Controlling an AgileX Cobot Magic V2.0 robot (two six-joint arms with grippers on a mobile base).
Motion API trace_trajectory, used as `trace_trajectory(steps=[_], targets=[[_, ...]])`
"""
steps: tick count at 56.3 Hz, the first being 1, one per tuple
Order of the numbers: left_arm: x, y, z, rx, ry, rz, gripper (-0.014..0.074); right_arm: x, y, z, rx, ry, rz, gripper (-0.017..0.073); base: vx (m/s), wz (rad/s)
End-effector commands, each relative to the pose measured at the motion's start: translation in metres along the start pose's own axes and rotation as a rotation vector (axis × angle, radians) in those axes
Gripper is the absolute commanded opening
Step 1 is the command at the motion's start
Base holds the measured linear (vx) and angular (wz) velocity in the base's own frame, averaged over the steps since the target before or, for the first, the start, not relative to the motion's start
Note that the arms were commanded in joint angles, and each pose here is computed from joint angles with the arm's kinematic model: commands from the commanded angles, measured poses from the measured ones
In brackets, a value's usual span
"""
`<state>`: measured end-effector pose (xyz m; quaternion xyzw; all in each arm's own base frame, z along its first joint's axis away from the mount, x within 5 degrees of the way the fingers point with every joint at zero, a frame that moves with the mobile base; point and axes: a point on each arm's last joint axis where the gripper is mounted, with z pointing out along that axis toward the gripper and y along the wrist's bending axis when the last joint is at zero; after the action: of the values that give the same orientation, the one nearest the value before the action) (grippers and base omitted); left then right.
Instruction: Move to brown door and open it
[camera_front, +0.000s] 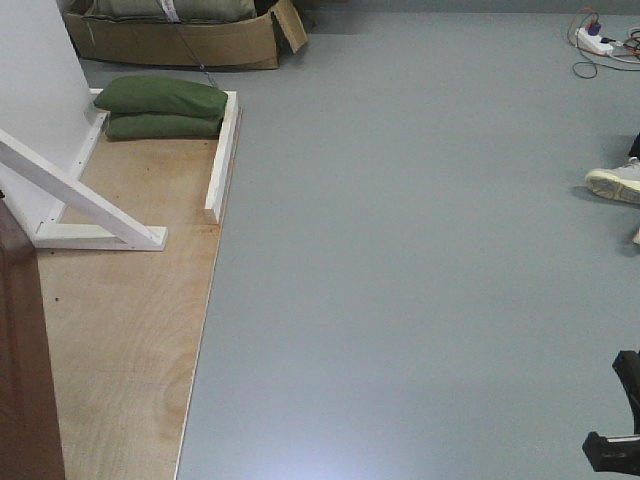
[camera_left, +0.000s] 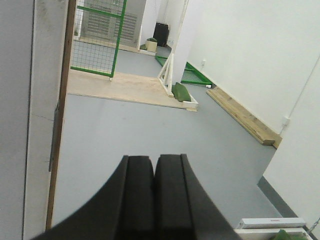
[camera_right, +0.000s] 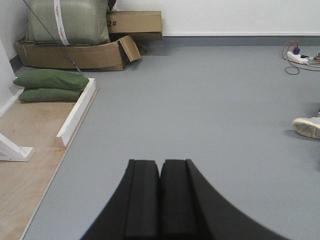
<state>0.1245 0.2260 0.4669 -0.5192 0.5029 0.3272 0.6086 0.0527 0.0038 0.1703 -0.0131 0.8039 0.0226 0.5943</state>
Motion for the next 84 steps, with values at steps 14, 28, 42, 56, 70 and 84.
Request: trace_trajectory(steps=[14,28,42,56,70,84], targets=[[-0.011,-0.042,-0.029,0.269,-0.034,-0.065,0.0012,-0.006,0.0,0.0,0.006,-0.076,-0.01,0.0,0.0,0.0],[-0.001,-0.068,-0.042,0.402,0.055,-0.171,0.0012,-0.006,0.0,0.0,0.006,-0.076,-0.01,0.0,0.0,0.0],[0.003,-0.1,-0.061,0.629,0.053,-0.187,0.0012,-0.006,0.0,0.0,0.006,-0.076,-0.01,0.0,0.0,0.0],[0.014,-0.134,-0.084,0.845,0.087,-0.197,0.0012,-0.006,0.0,0.0,0.006,-0.076,-0.01,0.0,0.0,0.0],[0.033,-0.164,-0.11,0.992,0.17,-0.192,0.0012,-0.006,0.0,0.0,0.006,-0.076,-0.01,0.0,0.0,0.0],[0.051,-0.191,-0.141,1.156,0.237,-0.173,0.0012,-0.006,0.0,0.0,0.006,-0.076,-0.01,0.0,0.0,0.0]])
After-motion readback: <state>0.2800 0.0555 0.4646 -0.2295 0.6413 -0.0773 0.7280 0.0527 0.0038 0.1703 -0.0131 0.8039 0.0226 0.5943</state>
